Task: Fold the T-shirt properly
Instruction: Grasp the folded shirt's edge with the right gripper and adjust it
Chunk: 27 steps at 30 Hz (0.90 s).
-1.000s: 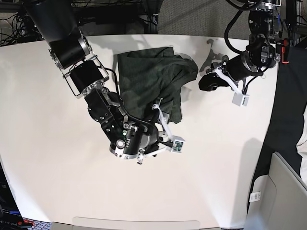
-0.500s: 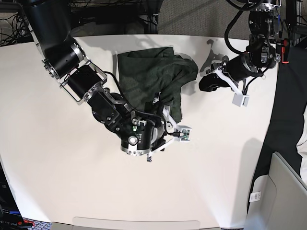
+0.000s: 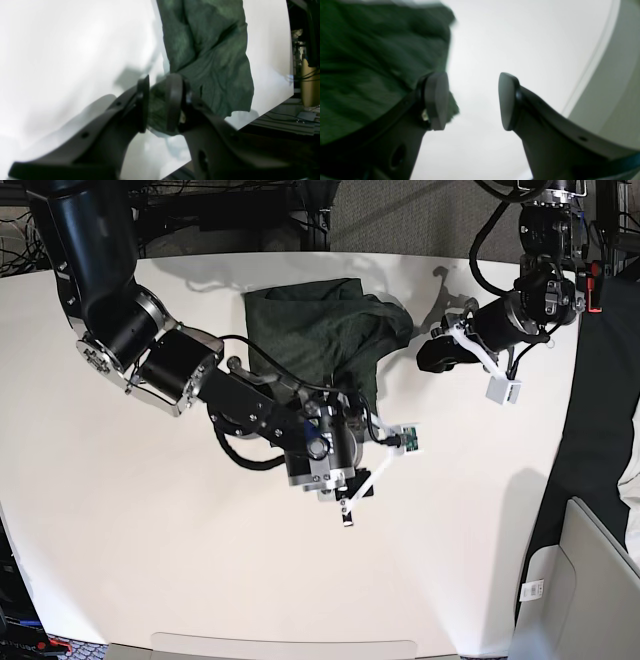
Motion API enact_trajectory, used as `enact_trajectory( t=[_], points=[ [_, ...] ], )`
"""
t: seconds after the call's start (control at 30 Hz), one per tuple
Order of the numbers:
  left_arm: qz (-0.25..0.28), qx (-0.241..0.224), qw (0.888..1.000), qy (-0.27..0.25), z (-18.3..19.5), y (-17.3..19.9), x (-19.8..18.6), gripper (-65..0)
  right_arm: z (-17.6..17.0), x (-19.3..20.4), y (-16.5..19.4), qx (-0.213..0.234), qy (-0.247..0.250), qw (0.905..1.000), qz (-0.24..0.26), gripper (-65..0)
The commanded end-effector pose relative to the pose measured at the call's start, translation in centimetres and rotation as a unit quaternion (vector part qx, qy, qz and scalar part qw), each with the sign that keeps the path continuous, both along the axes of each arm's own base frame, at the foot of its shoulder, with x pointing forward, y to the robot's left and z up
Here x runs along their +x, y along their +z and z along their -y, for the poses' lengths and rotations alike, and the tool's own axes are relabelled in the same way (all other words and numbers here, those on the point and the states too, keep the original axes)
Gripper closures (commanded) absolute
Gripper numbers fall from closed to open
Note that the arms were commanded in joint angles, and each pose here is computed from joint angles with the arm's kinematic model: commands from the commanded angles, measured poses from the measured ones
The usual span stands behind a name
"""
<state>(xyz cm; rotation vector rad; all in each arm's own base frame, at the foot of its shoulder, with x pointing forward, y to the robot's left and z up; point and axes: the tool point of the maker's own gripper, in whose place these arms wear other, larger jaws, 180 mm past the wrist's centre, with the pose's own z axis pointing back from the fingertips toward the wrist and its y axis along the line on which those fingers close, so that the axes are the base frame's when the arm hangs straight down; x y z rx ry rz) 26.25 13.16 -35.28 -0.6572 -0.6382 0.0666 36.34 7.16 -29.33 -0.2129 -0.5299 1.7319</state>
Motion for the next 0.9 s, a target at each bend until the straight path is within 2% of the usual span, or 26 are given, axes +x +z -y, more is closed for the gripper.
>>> enact_trajectory(
  t=[0.0, 0.23, 0.37, 0.87],
  points=[
    [0.022, -0.003, 1.0, -0.001, -0.1, 1.1, 0.8, -12.2, 0.6, 1.1, 1.7, 0.0, -0.003, 0.9996, 0.03, -32.7],
    [-0.001, -0.004, 1.0, 0.012, -0.9, -0.4, 0.9, -12.2, 1.8, -1.3, -0.8, 0.001, -0.002, 1.0, 0.0, -32.7],
    [0.003, -0.006, 1.0, 0.013, -0.9, -0.2, 1.8, -12.2, 2.1, -2.2, -1.2, 0.004, 0.002, 1.0, -0.005, -32.7],
    [0.006, -0.007, 1.0, 0.016, -1.1, -0.1, 2.2, -12.2, 3.0, -3.3, -3.2, -0.009, -0.005, 0.9995, -0.029, -32.7]
  ],
)
